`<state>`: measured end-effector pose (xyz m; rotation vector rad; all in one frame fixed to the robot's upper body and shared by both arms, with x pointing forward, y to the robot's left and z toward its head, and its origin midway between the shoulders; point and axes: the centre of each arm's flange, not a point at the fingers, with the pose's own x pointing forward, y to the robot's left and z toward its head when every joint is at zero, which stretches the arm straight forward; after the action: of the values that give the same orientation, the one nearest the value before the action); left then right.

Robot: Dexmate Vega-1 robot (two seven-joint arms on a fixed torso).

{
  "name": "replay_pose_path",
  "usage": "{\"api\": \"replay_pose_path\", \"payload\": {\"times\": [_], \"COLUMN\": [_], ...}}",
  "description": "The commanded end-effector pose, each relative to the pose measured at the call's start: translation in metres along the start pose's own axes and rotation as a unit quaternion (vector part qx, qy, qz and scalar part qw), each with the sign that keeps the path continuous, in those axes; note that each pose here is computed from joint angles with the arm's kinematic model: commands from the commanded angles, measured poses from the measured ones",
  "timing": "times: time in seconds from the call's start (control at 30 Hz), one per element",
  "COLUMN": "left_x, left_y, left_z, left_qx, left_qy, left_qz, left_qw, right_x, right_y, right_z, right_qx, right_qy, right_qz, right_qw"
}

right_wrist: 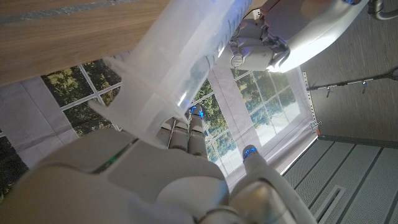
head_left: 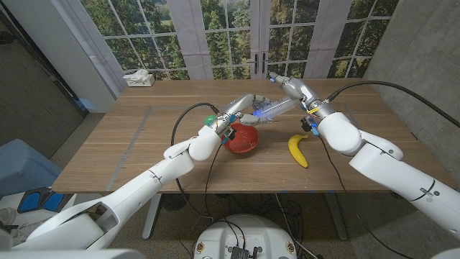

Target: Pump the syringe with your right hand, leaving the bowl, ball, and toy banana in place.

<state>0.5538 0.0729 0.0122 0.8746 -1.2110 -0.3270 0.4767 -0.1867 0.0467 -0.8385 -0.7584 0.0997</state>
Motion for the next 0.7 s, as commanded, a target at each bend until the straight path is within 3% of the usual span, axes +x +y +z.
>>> {"api": "replay_pose_path", "payload": {"times": [0.03, 0.7], "left_x": [-0.0010, -0.0002], "left_y": [-0.0002, 0.0016], "left_z": [0.0007, -0.0017], "left_qx": [0.000, 0.001], "left_qy": [0.000, 0.001], "left_qz": [0.000, 0.000], "left_qw": [1.000, 1.000], "right_x": [-0.0015, 0.0029], "right_y": [0.0092, 0.0144], "right_z": [0.0055, 0.0087], "right_qx": [0.000, -0.007], "right_qy": [-0.013, -0.015], "right_qz": [0.010, 0.016], "right_qw": [0.9999, 0.9997]}}
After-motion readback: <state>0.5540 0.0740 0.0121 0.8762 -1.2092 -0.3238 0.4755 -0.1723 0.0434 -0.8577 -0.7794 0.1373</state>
